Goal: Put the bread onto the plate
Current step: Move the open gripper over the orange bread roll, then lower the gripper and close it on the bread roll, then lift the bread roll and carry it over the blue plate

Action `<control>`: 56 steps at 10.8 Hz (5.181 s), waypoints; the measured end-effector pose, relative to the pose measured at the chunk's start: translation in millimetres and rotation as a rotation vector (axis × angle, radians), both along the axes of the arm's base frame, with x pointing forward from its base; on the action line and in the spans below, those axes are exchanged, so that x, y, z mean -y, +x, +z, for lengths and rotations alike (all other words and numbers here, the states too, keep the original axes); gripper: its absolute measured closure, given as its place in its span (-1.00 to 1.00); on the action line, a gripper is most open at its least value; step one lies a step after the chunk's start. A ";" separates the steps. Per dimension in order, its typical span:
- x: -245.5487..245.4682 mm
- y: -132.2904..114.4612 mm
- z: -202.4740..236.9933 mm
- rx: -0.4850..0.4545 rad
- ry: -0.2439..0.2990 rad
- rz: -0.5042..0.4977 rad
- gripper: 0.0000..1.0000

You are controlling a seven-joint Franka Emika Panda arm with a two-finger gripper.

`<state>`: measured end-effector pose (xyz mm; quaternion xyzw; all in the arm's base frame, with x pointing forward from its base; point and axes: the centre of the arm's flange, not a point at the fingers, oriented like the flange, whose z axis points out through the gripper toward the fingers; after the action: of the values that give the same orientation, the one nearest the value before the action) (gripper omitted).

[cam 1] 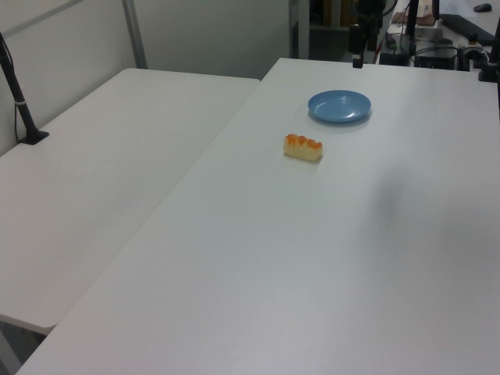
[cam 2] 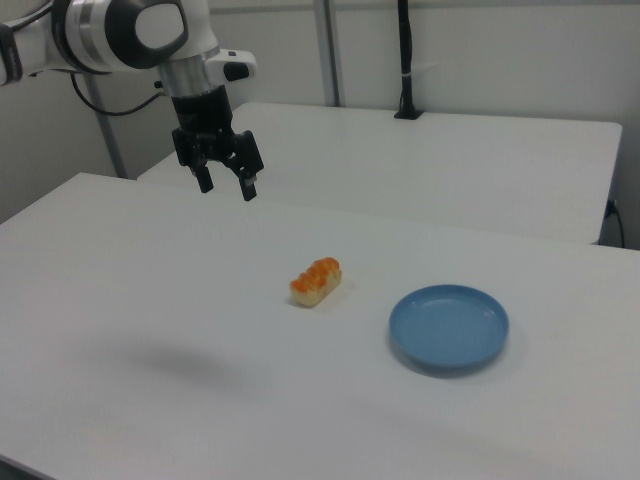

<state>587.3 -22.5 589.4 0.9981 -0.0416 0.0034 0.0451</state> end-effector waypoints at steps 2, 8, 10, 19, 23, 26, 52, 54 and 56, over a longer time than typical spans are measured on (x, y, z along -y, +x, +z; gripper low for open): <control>0.5 0.0 -0.1 0.000 0.000 -0.001 -1.00; 2.0 -0.1 -0.2 0.001 0.018 -0.008 -1.00; 2.3 0.7 -2.0 -0.002 0.018 -0.009 -1.00; 71.2 37.8 -57.6 0.056 0.000 -0.110 -1.00; 95.1 64.0 -106.5 0.096 -0.014 -0.134 -1.00; 101.2 87.7 -163.9 0.117 -0.028 -0.128 -1.00; 63.4 133.7 -250.0 0.150 0.019 -0.104 0.31; 124.1 128.3 -212.7 0.135 0.002 -0.055 0.28; 185.5 114.0 -201.9 0.128 -0.020 0.033 0.27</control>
<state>701.3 -207.9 387.5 0.9959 -0.0278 0.0686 0.0522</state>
